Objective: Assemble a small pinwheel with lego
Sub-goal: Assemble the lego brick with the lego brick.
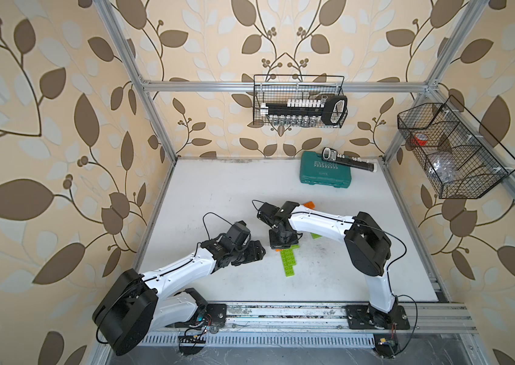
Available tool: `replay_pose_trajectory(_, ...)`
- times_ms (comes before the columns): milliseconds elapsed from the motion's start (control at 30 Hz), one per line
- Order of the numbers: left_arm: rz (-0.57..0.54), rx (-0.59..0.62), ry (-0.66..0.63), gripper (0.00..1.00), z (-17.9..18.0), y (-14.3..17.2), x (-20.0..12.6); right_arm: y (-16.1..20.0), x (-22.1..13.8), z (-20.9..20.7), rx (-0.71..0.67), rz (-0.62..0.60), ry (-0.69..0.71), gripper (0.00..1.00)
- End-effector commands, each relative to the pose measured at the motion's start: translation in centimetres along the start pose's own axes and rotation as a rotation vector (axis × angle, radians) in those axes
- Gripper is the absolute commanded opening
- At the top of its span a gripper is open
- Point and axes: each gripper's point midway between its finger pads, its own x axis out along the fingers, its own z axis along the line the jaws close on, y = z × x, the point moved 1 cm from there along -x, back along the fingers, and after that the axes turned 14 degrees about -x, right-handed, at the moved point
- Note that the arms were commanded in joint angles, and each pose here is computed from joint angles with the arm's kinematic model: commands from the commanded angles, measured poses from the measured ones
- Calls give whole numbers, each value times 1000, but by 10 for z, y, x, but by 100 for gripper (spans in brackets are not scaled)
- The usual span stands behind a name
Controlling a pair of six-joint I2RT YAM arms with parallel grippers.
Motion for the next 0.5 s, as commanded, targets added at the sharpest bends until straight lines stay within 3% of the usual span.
replay_pose_trajectory(0, -24, 9, 15, 76, -7, -5, 0, 17, 23, -13, 44, 51, 67, 5)
replay_pose_trajectory(467, -5, -119, 180, 76, -35, -54, 4, 23, 24, -11, 61, 55, 52, 4)
